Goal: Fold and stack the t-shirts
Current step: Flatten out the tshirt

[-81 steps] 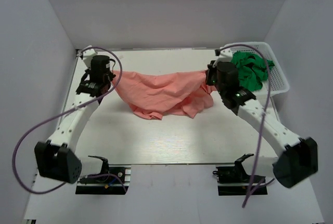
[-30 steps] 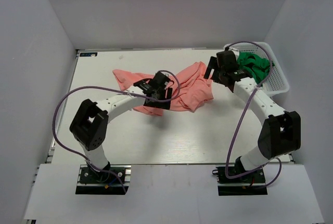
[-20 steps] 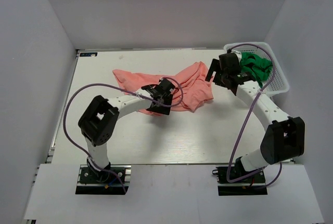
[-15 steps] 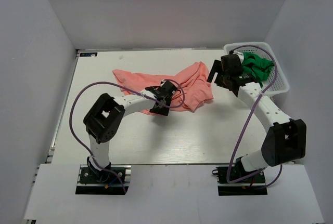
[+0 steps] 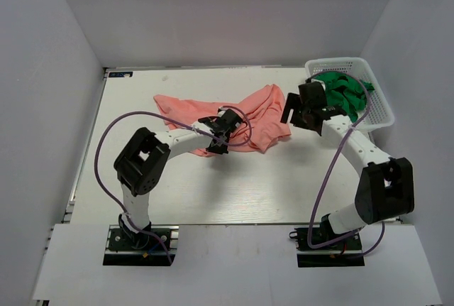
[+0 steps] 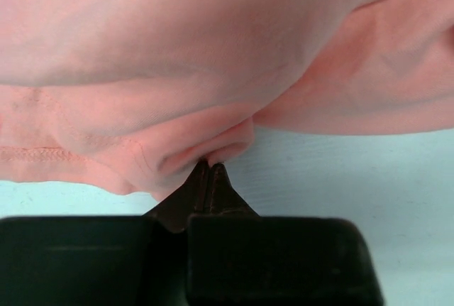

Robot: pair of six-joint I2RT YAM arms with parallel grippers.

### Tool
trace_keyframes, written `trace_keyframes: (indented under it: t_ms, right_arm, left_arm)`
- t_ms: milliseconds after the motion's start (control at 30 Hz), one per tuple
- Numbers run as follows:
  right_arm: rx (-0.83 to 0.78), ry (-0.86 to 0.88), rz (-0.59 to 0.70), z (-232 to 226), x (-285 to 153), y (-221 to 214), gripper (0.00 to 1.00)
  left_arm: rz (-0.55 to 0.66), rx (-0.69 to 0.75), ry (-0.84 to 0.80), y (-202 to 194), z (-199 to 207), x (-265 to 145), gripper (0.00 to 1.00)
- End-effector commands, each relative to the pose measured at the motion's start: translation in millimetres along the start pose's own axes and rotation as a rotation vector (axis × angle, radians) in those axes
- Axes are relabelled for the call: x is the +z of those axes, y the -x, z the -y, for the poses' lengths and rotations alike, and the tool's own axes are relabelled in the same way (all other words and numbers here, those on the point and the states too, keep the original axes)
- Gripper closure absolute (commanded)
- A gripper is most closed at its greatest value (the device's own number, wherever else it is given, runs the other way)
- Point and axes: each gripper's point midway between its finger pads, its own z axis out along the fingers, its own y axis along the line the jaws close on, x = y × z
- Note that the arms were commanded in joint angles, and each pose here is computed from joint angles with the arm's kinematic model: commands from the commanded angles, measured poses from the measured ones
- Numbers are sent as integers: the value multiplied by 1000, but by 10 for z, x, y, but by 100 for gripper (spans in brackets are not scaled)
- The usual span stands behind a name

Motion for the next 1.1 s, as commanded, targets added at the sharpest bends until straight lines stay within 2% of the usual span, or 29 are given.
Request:
trace_keyframes:
  t_ms: [0,300,367,433,467,533,567,600,633,700,800,867,900,1067]
  right_arm:
    - [-84,46,-47,-11,140,-211,15]
    - [-265,83,-60,25,543,-380,15]
    - [-266,112,-29,-63,618,-282,17]
    - [-263,115,-47,-74,744,-299,22]
    - [-262,125,-42,-111,758,-255,35]
    - [-259,142,-75,-141,844,-301,49]
    - [-259,143,-83,-134,863,-310,82]
    - [-259,143,-86,-140,858,-313,96]
    - [-244,131,-77,-125,827,-281,100]
    - [-245,126,-72,-110,769,-263,100]
    - [-249,79,0,-56,502,-1,100]
    - [-250,24,87,16,254,289,100]
    - [-255,7,90,49,171,337,100]
    - [-250,-27,366,60,-621,1087,100]
  left_arm:
    - [136,-65,-39,376,-5,-414,100]
    - [145,-94,-30,407,-80,-499,100]
    - [145,-103,-31,408,-77,-499,100]
    - [139,-109,-18,388,-101,-498,100]
    - [138,-116,-13,400,-135,-487,100]
    - [143,-127,1,421,-170,-534,100]
    - [151,-138,15,434,-193,-533,100]
    - [160,-142,11,471,-197,-589,100]
    - [164,-140,38,470,-249,-589,100]
    - [184,-155,54,551,-275,-640,100]
    - [235,-196,135,723,-423,-782,100]
    - [295,-217,189,920,-549,-985,100]
    - [333,-235,197,1021,-587,-1089,100]
    - [555,-341,329,1559,-1007,-1768,100]
